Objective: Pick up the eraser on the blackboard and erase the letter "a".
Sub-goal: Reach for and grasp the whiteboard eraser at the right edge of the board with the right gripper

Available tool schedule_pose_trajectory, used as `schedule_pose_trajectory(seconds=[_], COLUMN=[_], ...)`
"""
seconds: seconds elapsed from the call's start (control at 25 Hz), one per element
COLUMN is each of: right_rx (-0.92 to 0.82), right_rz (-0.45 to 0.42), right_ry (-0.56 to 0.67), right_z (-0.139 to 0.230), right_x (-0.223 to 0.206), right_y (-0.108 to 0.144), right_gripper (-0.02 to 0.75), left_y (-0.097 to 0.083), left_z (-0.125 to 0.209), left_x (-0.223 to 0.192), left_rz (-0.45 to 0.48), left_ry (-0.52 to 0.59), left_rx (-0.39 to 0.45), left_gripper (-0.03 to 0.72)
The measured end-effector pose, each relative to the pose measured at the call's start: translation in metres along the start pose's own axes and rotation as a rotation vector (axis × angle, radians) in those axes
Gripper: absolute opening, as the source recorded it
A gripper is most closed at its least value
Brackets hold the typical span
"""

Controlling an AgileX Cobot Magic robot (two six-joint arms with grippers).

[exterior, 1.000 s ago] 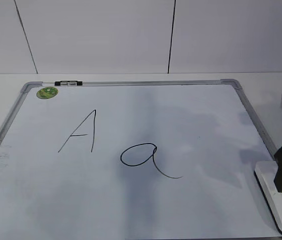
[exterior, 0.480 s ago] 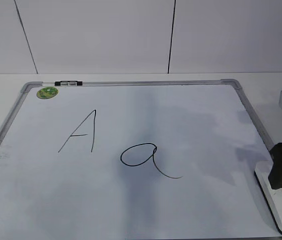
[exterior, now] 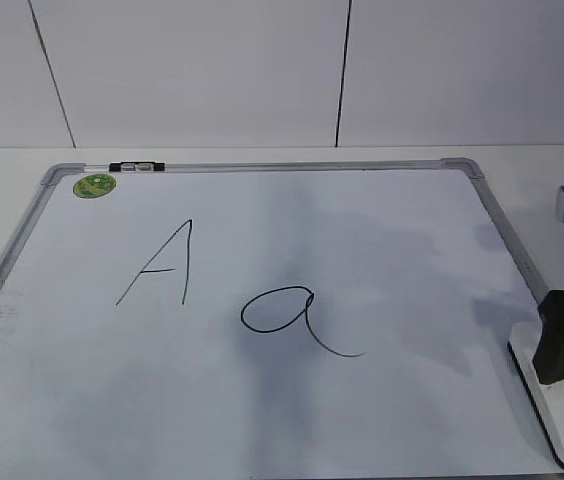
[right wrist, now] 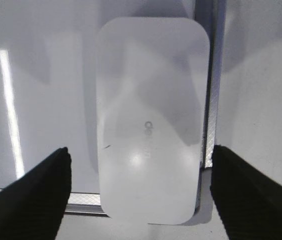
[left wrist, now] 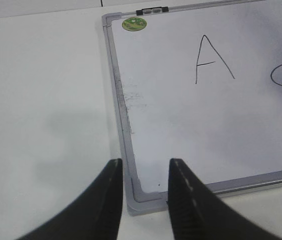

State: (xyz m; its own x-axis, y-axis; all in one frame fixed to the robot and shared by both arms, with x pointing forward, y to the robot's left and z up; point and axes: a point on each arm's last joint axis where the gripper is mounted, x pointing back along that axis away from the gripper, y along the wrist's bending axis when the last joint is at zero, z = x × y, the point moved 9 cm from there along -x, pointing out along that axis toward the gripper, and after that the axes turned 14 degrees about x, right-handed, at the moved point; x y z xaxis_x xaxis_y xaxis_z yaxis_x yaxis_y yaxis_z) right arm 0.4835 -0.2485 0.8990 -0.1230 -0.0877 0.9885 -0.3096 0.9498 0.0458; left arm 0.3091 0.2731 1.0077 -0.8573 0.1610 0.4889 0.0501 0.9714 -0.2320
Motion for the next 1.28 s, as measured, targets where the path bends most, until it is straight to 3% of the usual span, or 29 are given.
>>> schedule_pose_trajectory(seconds=[0.72,1.28], right_rx=[0.004,0.002], right_rz=[0.003,0.008], right_ry=[0.068,0.051], right_z=[0.000,-0.007], right_x=[-0.023,-0.033], right_y=[-0.004,-0.006], right_gripper=[0.662,0.659], left_y=[0.000,0.000], left_z=[0.000,0.000], left_x=[0.000,0.000], left_rz=[0.000,0.000], left_ry=[0.000,0.000], left_rx=[0.000,0.000], left_gripper=[0.235,0.235])
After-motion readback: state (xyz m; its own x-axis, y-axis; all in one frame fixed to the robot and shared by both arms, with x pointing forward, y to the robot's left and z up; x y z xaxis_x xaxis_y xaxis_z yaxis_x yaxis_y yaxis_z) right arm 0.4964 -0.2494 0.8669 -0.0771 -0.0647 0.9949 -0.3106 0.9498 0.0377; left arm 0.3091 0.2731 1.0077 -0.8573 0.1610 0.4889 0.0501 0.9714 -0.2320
